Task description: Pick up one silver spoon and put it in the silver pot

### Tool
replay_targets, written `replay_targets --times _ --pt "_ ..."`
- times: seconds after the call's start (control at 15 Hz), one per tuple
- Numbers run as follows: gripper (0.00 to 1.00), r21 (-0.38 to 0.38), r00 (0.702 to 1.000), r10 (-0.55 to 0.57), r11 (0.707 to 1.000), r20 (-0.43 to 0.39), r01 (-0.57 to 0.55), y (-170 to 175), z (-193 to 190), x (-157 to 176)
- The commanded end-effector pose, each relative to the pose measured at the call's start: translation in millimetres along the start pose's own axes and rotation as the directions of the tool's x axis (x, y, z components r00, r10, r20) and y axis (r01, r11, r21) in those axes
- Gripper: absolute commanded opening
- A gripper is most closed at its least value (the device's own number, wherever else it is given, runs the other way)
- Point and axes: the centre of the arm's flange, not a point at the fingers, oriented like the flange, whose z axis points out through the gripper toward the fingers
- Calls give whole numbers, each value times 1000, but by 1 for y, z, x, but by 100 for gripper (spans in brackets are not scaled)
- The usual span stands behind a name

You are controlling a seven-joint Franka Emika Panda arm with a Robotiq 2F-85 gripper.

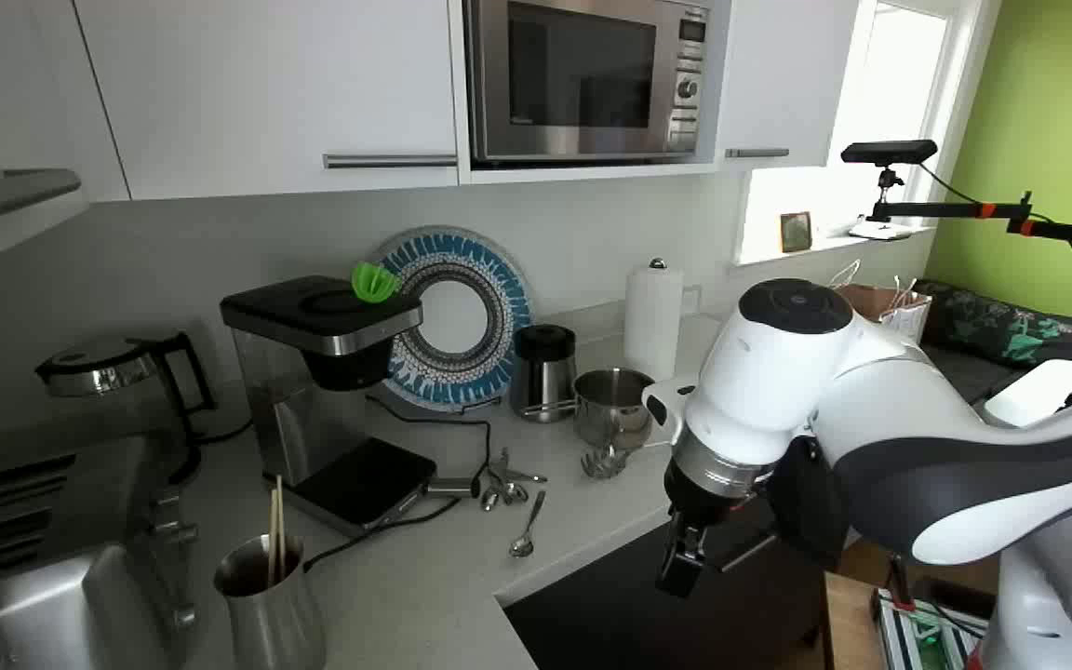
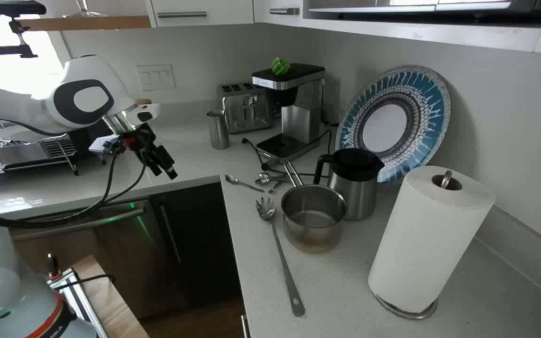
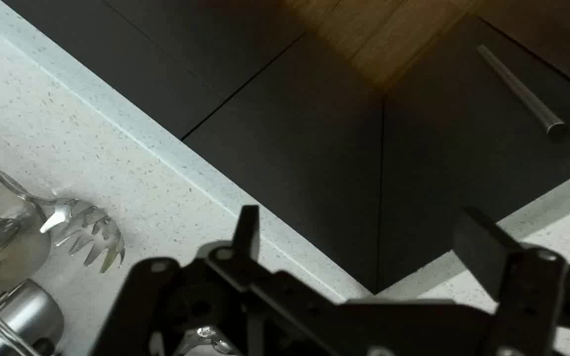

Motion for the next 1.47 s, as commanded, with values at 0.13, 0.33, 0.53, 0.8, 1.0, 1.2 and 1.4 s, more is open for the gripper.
replay_targets --times 0.13,0.33,0.53,0.8,1.0,1.2,1.4 --pt "100 0 1000 0 1000 0 0 0 0 0" --pt "100 0 1000 0 1000 0 0 0 0 0" --pt "100 0 1000 0 1000 0 0 0 0 0" --pt "100 -91 999 36 995 -19 -37 4 4 9" --pt "100 -217 998 34 975 -56 -45 32 9 37" --pt "100 -281 998 -9 960 -61 -8 52 22 65" --pt "100 -245 995 -10 970 -95 -13 44 36 98"
